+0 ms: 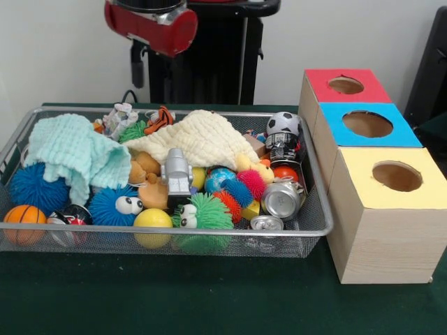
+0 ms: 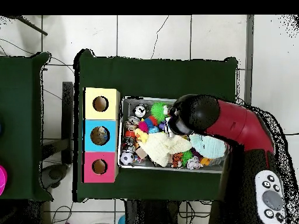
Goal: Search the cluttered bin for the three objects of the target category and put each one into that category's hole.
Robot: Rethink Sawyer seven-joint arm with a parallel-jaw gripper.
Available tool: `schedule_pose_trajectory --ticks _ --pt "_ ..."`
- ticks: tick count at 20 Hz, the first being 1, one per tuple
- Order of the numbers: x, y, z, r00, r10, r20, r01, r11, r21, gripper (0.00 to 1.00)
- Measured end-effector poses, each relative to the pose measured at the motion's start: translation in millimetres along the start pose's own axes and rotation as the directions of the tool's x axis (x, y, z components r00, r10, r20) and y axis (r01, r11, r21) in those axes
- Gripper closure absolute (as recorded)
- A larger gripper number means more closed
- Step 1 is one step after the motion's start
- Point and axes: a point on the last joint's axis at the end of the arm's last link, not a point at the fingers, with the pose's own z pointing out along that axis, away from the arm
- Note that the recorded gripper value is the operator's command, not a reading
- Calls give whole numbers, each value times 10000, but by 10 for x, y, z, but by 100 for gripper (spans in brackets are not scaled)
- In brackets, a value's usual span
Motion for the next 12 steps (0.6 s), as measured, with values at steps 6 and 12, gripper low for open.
schedule_pose_trajectory --ticks 6,12 --pt "-358 -194 75 9995 37 325 -39 10000 37 0" --pt "-596 -278 96 9991 38 416 -39 10000 24 0"
